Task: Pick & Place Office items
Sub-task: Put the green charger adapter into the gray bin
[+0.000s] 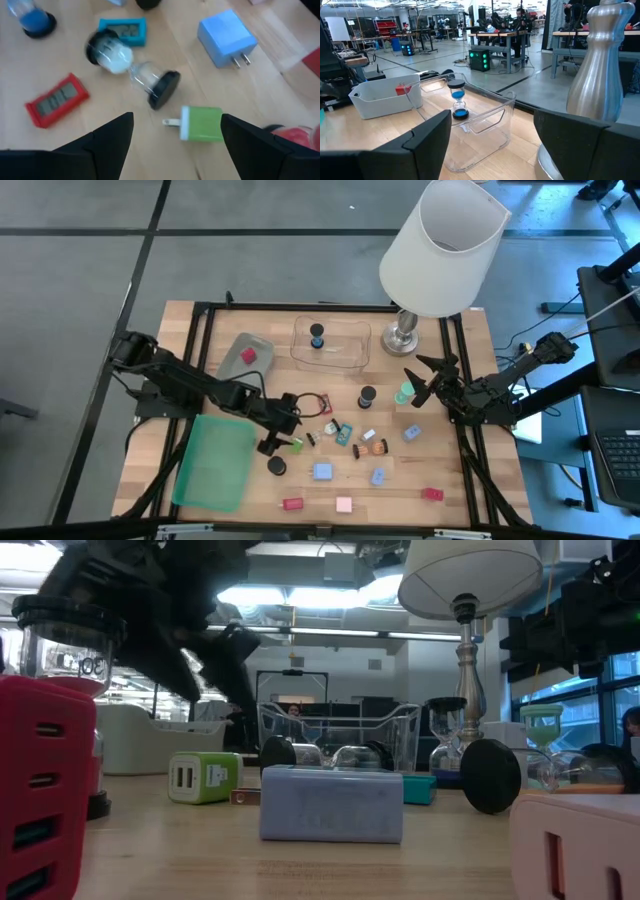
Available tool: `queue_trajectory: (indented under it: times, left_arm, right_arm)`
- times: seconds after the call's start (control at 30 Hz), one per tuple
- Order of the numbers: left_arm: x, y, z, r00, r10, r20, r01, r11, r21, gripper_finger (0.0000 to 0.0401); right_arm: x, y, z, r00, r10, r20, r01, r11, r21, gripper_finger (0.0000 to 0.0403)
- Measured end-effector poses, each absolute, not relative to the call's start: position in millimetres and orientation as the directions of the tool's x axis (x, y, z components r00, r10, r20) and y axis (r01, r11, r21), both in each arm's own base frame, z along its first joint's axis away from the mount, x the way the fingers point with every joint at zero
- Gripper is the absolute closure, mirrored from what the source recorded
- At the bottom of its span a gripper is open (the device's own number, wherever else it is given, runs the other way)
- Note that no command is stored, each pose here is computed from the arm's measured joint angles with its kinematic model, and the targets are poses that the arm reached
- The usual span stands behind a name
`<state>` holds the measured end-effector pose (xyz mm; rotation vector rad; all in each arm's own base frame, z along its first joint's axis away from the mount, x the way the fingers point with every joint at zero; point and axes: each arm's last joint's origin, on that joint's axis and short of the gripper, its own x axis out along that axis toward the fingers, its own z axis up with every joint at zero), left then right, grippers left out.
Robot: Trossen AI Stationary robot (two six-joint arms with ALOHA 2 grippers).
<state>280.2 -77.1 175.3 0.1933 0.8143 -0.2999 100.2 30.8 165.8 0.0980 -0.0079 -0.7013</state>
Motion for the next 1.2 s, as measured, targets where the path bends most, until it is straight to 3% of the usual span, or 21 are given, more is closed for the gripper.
queue_trajectory:
  times: [0.47, 0.87, 1.2]
  left_arm:
    - [274, -82, 166, 0.628, -0.204, -0.751, 0.388, 0.918, 0.075, 0.0104]
    - [285, -98, 135, 0.604, -0.237, -0.761, 0.408, 0.912, 0.040, 0.0104]
    - [290, -103, 120, 0.618, -0.172, -0.767, 0.382, 0.919, 0.101, 0.0106]
  right_arm:
    - [100, 31, 166, 0.764, -0.644, -0.026, 0.644, 0.760, 0.093, 0.0115]
    - [100, 31, 166, 0.764, -0.644, -0.026, 0.644, 0.760, 0.093, 0.0114]
    - [100, 31, 166, 0.764, -0.644, -0.026, 0.643, 0.760, 0.093, 0.0114]
